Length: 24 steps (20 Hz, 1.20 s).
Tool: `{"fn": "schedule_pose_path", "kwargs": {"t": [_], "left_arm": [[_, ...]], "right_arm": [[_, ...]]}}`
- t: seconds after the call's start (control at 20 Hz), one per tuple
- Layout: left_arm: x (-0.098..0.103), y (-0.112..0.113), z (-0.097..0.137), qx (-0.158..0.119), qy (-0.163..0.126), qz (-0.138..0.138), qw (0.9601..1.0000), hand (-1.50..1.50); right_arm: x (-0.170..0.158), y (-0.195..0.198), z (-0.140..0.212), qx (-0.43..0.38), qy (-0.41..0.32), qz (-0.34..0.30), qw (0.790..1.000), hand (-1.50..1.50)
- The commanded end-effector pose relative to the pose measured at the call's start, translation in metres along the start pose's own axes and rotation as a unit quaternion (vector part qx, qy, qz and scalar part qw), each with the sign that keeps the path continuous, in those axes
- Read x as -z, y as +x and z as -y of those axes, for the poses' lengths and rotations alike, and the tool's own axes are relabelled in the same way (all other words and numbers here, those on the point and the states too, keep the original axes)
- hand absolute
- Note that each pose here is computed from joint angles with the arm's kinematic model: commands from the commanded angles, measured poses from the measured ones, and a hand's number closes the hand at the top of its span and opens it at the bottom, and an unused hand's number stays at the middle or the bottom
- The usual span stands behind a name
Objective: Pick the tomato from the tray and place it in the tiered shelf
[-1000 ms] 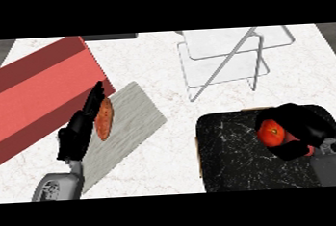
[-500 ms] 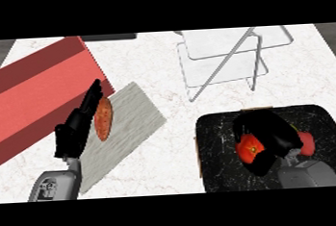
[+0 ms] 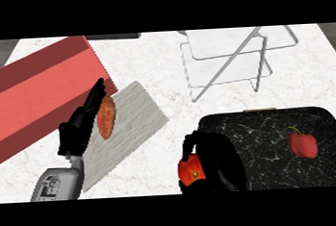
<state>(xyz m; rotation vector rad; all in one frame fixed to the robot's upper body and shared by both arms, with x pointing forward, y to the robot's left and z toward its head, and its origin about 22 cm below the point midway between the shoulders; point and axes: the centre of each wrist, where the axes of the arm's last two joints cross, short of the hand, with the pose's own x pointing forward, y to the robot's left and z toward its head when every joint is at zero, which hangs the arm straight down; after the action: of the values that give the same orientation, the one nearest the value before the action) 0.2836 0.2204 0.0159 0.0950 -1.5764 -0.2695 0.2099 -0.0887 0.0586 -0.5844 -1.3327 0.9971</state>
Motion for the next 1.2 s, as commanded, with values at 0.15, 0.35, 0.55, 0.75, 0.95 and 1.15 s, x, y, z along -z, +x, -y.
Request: {"fn": "schedule_pose_path", "kwargs": {"t": [0.15, 0.35, 0.55, 0.75, 0.95, 1.15], "left_arm": [[0.013, 0.002, -0.005, 0.011, 0.011, 0.002, 0.9999, 0.0], [0.004, -0.005, -0.001, 0.001, 0.011, -0.006, 0.9999, 0.0], [-0.004, -0.003, -0.009, 0.0, 0.0, -0.014, 0.9999, 0.0], [-0.004, -0.012, -0.008, 0.006, 0.004, -0.007, 0.9999, 0.0], [-0.01, -0.017, 0.004, -0.002, 0.008, -0.007, 0.9999, 0.0], [0.0, -0.008, 0.002, 0.003, 0.01, -0.013, 0.9999, 0.0]], "right_arm": [[-0.046, 0.079, 0.01, 0.129, -0.099, 0.043, 0.986, 1.5], [-0.063, 0.108, 0.026, 0.145, -0.161, 0.041, 0.975, 1.5], [-0.059, 0.12, 0.056, 0.119, -0.235, 0.012, 0.965, 1.5], [-0.058, 0.134, 0.073, 0.098, -0.279, 0.002, 0.955, 1.5], [-0.052, 0.143, 0.1, 0.101, -0.335, 0.0, 0.937, 1.5], [-0.043, 0.153, 0.127, 0.072, -0.374, -0.019, 0.925, 1.5]]}}
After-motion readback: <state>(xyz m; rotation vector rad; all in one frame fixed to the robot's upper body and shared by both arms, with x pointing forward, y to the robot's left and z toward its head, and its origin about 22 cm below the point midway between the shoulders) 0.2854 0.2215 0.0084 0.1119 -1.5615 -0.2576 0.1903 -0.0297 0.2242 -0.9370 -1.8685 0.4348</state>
